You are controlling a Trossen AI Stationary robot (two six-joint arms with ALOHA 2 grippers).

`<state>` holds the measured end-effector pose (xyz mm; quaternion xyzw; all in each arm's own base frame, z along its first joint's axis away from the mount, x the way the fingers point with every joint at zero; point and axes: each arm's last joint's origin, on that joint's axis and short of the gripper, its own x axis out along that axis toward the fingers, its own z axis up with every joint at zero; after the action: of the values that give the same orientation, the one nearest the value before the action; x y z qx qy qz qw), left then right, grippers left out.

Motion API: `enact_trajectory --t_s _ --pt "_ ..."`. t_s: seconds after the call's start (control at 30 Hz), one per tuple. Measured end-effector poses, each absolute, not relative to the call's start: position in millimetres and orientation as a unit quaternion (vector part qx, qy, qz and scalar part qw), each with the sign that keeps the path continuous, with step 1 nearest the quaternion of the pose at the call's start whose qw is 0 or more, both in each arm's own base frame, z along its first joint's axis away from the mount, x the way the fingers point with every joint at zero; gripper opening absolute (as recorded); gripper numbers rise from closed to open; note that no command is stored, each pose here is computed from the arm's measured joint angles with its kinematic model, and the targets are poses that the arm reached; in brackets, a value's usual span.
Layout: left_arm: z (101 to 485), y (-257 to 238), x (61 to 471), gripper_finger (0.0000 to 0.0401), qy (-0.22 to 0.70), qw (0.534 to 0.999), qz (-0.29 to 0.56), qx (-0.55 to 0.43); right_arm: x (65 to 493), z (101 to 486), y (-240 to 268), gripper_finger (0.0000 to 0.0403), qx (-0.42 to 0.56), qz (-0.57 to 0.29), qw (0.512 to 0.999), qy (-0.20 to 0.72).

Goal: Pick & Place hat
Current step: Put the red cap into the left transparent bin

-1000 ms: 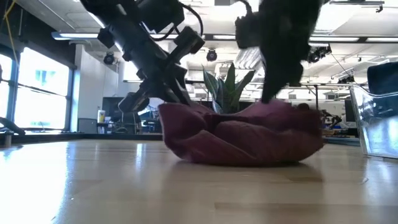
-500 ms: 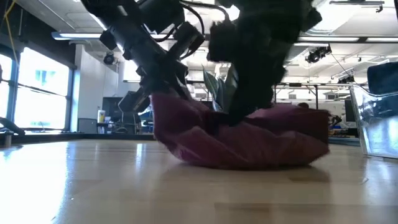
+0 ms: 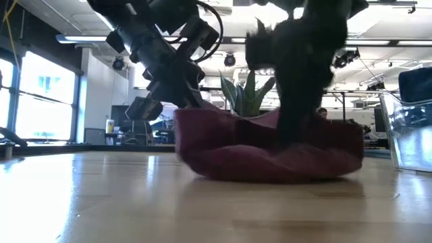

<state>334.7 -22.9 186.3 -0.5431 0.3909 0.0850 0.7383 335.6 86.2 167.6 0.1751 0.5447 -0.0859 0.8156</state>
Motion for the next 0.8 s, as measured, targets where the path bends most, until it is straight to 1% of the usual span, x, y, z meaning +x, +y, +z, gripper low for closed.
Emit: enact_trajectory --t_s 0.1,0.2,0.3,0.4,0.5,0.6,0.67,0.8 --pt "186.0 -19.7 334.7 0.0005 0.387 0.741 0.092 -0.541 336.4 186.4 86.3 0.0010 0.192 -0.068 0.838 0.507" --pt "186.0 -18.2 334.7 0.0005 0.389 0.743 0.087 -0.538 330.9 208.5 81.0 0.0034 0.208 -0.057 0.849 0.483" --pt "186.0 -16.6 334.8 0.0005 0.388 0.743 0.089 -0.539 321.3 232.8 74.8 0.0084 0.228 -0.028 0.855 0.464" --pt "185.7 -16.2 334.6 0.0005 0.386 0.744 0.096 -0.537 306.7 248.0 72.7 0.0151 0.220 -0.001 0.851 0.476" --pt "184.7 -15.5 333.9 0.0005 0.386 0.745 0.107 -0.534 290.1 247.7 79.9 0.0218 0.192 0.007 0.828 0.526" --pt "184.7 -15.3 334.0 0.0005 0.383 0.746 0.111 -0.533 277.1 240.4 93.5 0.0261 0.159 -0.011 0.805 0.571" --pt "184.7 -15.2 334.0 0.0005 0.383 0.746 0.112 -0.534 275.7 234.2 106.8 0.0273 0.126 -0.020 0.810 0.572" --pt "184.8 -15.0 334.2 0.0005 0.381 0.747 0.114 -0.533 279.1 217.8 131.9 0.0276 0.058 -0.037 0.830 0.553"
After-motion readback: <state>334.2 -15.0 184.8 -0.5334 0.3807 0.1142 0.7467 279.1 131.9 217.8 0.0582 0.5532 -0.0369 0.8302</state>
